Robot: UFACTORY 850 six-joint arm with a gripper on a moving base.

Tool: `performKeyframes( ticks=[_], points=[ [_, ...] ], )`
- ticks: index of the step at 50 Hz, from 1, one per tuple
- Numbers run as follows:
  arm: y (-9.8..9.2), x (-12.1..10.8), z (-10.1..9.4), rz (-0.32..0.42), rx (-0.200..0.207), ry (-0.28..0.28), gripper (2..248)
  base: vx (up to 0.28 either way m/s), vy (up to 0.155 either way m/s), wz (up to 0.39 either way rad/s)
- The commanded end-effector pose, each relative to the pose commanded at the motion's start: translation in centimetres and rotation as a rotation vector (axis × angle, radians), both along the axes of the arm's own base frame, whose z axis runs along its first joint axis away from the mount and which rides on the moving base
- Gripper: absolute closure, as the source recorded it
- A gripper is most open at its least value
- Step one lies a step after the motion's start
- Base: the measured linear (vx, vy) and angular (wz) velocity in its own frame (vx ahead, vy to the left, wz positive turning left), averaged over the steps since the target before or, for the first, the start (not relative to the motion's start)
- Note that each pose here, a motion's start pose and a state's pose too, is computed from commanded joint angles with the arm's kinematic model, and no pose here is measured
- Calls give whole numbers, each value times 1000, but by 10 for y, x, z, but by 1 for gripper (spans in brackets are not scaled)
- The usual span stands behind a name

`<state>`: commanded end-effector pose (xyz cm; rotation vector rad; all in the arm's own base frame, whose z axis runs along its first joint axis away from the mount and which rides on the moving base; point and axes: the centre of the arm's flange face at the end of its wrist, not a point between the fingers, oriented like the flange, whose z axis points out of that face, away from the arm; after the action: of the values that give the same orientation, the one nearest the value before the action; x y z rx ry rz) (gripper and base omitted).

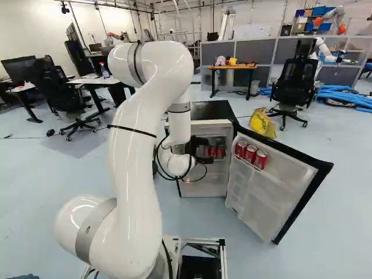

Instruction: Grab a drink from the fridge

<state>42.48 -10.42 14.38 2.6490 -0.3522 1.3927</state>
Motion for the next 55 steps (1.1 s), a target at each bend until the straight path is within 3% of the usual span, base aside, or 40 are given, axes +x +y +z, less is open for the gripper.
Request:
performKeyframes(
  ticks=[55],
  points=[
    [-5,24,-50,4,-50,-177,3,0,0,0]
  ],
)
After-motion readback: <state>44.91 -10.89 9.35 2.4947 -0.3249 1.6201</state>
